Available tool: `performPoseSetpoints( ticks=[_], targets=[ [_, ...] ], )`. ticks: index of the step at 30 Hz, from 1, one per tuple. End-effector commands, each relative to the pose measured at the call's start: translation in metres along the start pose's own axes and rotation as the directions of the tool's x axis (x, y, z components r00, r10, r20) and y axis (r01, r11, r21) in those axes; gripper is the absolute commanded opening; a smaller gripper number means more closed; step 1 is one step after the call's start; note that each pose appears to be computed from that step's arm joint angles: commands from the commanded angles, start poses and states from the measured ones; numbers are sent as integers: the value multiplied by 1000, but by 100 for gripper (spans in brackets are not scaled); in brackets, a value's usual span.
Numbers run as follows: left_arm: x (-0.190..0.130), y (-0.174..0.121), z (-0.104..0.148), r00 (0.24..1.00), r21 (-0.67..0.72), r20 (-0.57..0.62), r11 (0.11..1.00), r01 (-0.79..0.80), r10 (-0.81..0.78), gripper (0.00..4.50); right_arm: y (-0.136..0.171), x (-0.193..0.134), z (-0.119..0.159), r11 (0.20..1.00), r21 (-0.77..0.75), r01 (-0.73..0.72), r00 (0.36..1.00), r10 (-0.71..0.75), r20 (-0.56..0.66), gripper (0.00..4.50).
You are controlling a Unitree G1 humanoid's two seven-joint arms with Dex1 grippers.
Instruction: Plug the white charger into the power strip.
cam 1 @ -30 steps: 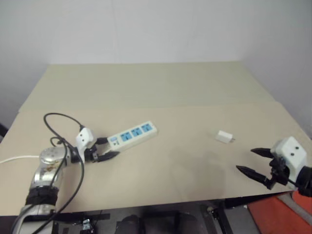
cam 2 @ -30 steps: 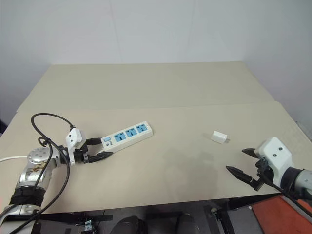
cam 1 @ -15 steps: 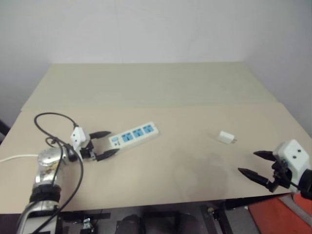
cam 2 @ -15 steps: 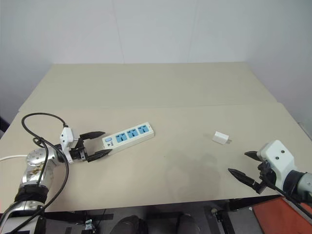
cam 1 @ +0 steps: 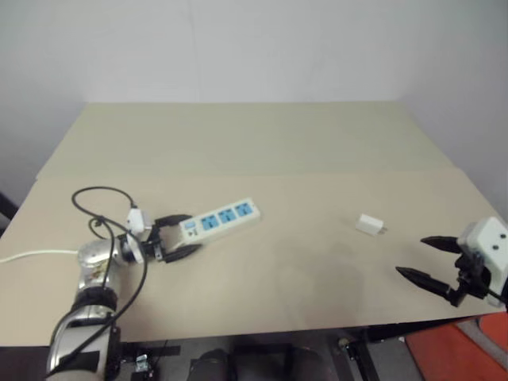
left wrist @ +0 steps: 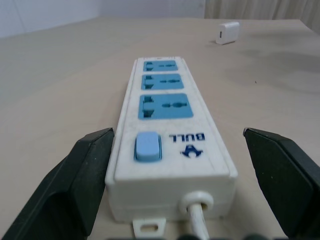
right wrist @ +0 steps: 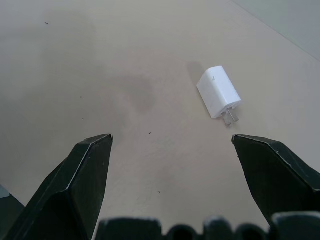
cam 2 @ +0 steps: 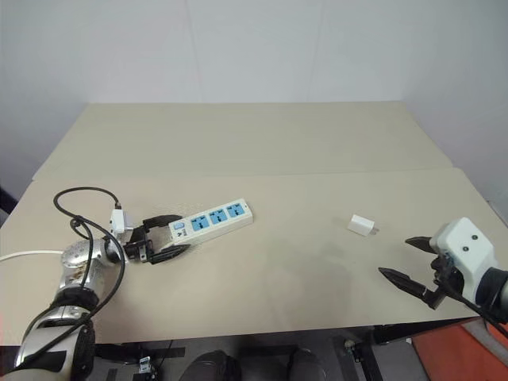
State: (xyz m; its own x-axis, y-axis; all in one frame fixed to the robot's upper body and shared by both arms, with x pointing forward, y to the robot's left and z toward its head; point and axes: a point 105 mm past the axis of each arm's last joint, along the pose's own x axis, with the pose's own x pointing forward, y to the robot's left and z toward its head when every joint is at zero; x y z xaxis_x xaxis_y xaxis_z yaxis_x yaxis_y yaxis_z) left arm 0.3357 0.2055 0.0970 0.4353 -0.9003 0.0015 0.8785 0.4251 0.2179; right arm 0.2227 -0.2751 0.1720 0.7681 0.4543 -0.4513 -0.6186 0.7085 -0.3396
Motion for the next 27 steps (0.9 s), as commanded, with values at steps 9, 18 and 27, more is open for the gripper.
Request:
performPoseSetpoints(
  ticks=[9,18,27],
  targets=[
    [11,8,-1,1000,11,1,1000,-26,26,449,-11,-15,14,998,-54,42,999,-42,14,450],
    [12,6,-8,998,-2,-59,1000,-2,2,325,-9,-13,11,998,-47,52,999,-51,12,450],
    [10,6,-14,994,4,-107,1000,-1,1,323,-9,-11,10,997,-42,66,998,-66,11,450]
  ],
)
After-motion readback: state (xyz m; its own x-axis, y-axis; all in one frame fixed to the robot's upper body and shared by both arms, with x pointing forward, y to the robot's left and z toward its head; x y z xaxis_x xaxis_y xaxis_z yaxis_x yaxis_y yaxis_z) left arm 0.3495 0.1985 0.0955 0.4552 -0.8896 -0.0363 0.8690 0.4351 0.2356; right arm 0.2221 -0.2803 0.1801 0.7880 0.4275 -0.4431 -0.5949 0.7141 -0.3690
